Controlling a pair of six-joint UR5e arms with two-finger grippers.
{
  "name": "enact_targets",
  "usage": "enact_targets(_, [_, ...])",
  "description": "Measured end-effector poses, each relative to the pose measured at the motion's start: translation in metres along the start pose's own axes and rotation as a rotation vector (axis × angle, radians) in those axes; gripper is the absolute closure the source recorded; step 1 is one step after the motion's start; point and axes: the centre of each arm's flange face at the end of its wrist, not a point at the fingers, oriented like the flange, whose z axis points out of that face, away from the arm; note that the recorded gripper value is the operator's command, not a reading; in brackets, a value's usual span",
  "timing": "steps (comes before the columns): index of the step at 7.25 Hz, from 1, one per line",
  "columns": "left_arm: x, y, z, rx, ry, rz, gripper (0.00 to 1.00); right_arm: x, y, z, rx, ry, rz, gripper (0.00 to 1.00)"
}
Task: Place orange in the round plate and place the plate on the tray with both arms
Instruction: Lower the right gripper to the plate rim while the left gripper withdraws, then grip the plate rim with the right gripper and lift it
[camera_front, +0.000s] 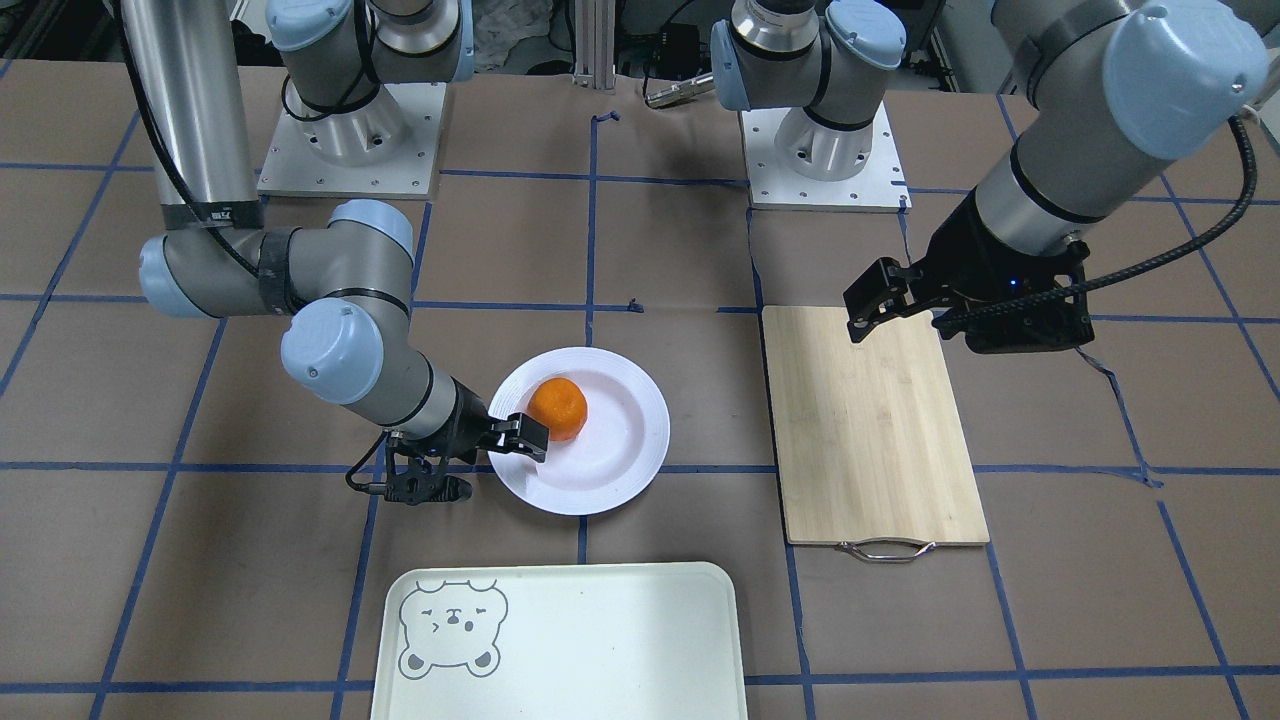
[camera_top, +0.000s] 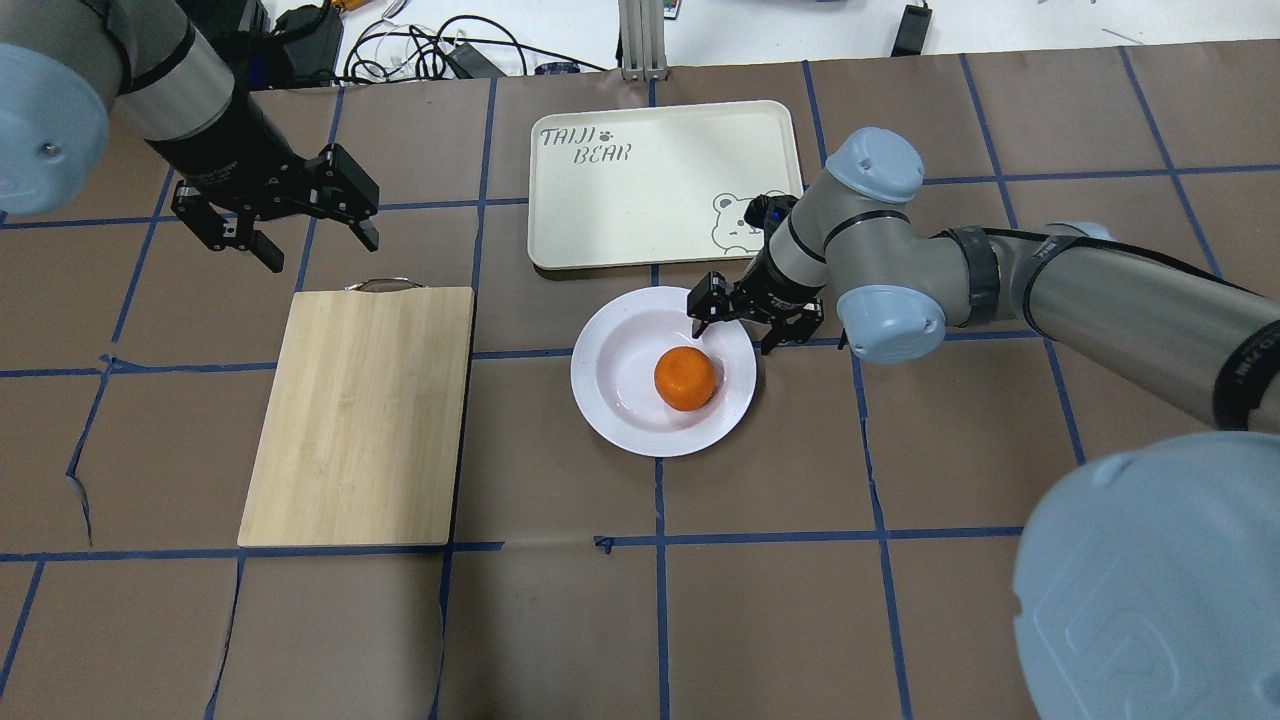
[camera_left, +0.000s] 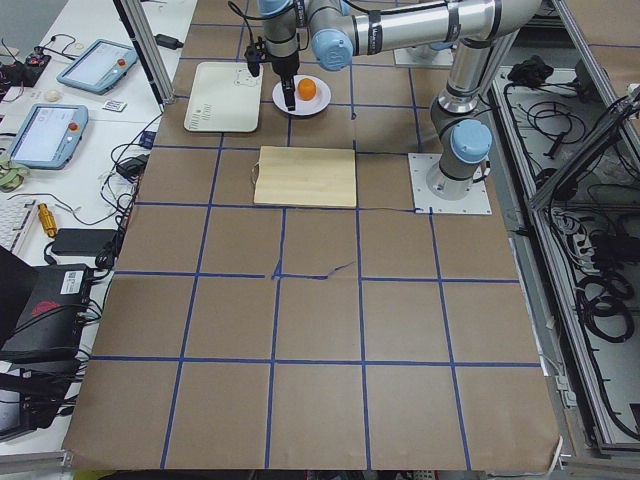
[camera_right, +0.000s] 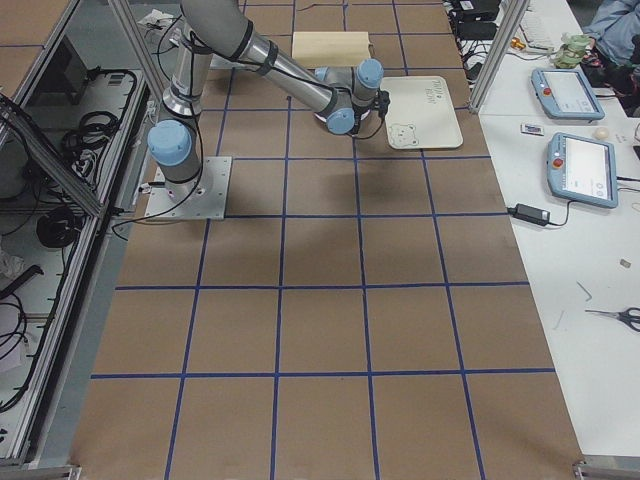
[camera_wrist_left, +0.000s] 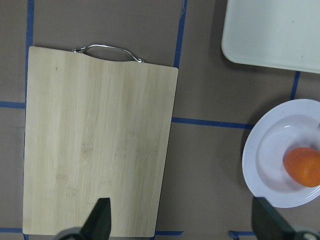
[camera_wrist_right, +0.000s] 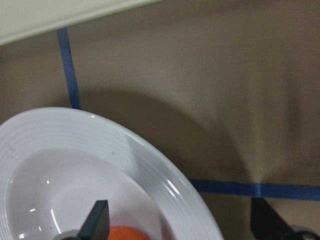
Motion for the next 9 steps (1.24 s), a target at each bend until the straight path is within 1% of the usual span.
enact_targets(1, [0.002,0.004,0.003,-0.002,-0.016,0.008,0.0,0.002,0.003,0.002,0.001,0.002,0.0,0.23])
enact_targets(3, [0.004,0.007,0.002,0.002,-0.026,0.013,0.0,0.0,0.007,0.005,-0.003,0.0,-0.003,0.28])
enact_targets(4, [0.005,0.007,0.002,0.004,-0.026,0.014,0.0,-0.004,0.009,0.006,-0.006,-0.002,-0.001,0.34])
enact_targets(6, [0.006,0.007,-0.002,0.015,-0.027,0.014,0.0,-0.01,0.015,0.012,-0.031,-0.01,0.002,0.65])
enact_targets(7, [0.006,0.006,-0.007,0.036,-0.026,0.017,0.0,-0.011,0.02,0.016,-0.049,-0.021,0.009,0.78])
enact_targets(8, [0.007,0.005,-0.012,0.064,-0.022,0.02,0.0,-0.011,0.024,0.018,-0.059,-0.026,0.014,0.86])
enact_targets(9, [0.009,0.003,-0.014,0.08,-0.02,0.023,0.0,-0.012,0.025,0.017,-0.06,-0.029,0.015,0.97])
